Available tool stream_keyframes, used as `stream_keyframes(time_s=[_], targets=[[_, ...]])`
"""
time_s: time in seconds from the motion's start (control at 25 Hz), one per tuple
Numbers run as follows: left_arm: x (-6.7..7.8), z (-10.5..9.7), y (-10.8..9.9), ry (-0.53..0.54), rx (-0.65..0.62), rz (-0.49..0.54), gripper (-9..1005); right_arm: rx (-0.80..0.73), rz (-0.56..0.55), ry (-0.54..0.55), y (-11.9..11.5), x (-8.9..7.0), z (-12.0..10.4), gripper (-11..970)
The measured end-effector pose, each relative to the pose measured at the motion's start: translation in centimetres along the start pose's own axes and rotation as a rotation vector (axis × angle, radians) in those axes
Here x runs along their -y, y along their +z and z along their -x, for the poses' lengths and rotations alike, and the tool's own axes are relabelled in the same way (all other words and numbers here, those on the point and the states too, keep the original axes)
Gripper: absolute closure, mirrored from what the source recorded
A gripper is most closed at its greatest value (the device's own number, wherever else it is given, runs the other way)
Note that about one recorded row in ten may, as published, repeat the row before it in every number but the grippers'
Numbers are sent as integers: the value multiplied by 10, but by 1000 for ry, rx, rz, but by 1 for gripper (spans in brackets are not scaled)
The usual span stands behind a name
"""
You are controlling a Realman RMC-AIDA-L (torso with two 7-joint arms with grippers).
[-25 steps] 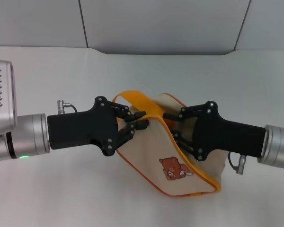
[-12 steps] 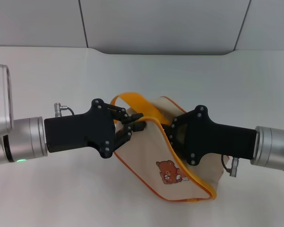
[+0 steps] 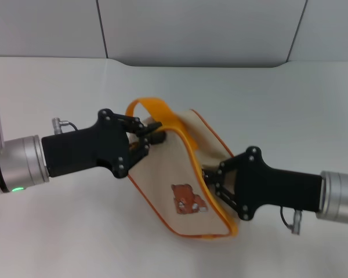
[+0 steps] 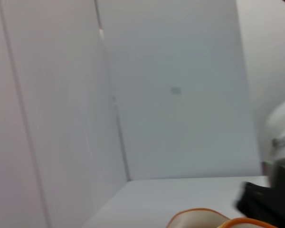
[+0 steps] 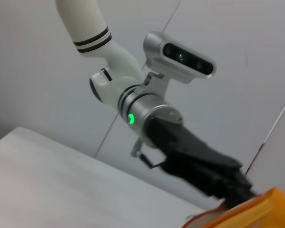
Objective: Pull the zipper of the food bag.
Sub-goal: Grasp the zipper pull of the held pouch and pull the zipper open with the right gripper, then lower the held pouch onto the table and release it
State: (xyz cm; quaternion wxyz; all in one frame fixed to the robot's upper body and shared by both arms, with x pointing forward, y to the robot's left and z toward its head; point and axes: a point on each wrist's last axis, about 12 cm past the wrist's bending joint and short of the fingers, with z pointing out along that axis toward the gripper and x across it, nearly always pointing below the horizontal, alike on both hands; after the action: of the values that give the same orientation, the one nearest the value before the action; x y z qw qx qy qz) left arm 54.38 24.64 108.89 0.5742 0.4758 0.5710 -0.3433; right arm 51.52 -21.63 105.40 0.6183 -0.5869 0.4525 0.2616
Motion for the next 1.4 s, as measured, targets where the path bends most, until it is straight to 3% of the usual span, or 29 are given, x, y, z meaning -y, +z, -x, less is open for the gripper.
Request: stream_keyframes(time_s=[0.2,0.48,0.76,0.92,1.04,1.12,1.2,1.28,1.4], targets=[[-6,-5,-12,-22,-9,97,911,-39,-6,79,-27,-17,-3,962],[-6,-10,-17,-39,-26,138,910,-60,-18,148,-46,-20,-1,947],[-3,-14,-21,-71,-23,165,909,-35,-125,214,-52,-19,-2,924],[6,-26,-25,-145,-8,211,908,124,-272,306,-66,-17,10,910],[11,-31,-26,-178,-7,227,908,175,-305,366,-68,-10,14,838],[18,-38,-24,-214,-12,236,907,204,-334,456,-69,2,15,789],[29,-47,-20,-243,-12,243,907,207,-351,479,-70,7,14,741],[34,-51,-18,-248,-6,256,907,213,-376,509,-71,12,13,505],[40,-55,-15,-246,2,279,906,207,-386,525,-70,17,12,398]])
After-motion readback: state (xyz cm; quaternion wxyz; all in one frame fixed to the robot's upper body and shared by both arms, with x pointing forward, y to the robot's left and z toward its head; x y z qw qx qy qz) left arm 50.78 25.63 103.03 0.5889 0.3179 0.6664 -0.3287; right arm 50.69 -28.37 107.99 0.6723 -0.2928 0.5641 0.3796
